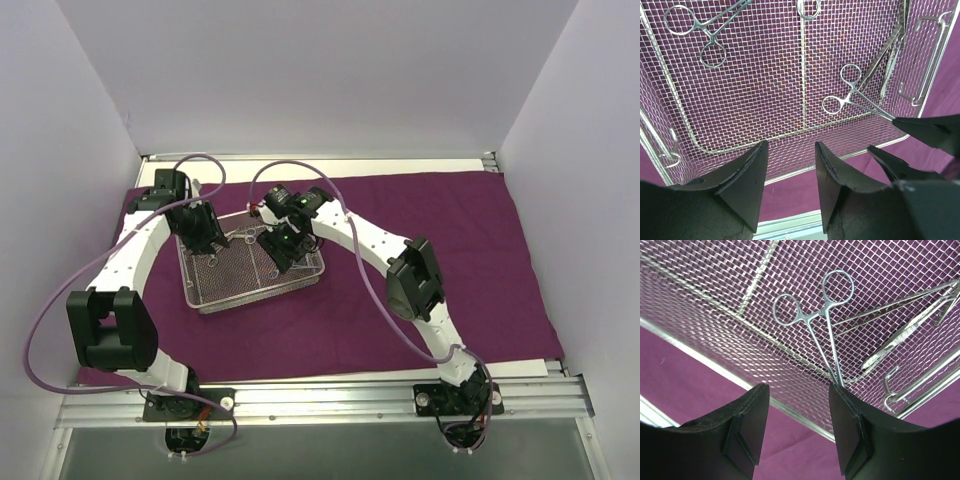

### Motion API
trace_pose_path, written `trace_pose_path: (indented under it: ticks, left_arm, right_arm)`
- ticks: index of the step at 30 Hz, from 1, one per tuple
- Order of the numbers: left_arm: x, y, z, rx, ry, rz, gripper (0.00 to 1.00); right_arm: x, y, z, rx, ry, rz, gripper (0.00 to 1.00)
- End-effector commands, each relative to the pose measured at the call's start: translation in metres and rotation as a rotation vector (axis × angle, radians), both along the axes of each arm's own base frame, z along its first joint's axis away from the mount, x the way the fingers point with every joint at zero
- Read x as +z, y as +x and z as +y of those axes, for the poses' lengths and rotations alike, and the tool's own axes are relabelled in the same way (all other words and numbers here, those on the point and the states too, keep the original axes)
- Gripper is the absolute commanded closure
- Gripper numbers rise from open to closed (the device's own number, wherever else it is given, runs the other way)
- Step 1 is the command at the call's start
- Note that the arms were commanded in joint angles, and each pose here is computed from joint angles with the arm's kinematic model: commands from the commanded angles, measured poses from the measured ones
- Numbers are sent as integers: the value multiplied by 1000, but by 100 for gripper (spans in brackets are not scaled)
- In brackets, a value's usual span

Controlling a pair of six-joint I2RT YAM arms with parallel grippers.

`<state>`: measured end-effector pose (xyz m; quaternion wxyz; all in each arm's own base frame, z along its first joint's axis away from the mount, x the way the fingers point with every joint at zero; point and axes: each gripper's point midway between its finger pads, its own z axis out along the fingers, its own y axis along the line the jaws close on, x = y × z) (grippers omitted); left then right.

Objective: Open and lay out the surgical kit
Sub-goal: Pick up the medical item from the container.

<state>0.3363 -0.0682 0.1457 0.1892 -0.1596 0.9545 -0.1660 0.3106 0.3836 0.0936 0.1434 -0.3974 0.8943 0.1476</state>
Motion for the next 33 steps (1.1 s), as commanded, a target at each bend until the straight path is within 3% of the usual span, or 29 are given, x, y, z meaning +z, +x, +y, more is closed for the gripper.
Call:
trace_pose_path:
  ticks: [1, 10, 33]
  left_arm:
    - [16, 9, 2, 5, -6, -74, 49]
    - [11, 6, 3, 5, -12, -70, 49]
    - [3, 4, 13, 33, -29, -59, 49]
  right_arm:
    - [-7, 8, -9, 1, -61, -39, 49]
    - [-24, 13, -21, -1, -157, -83, 50]
    - [-63, -1, -21, 46, -220, -39, 55]
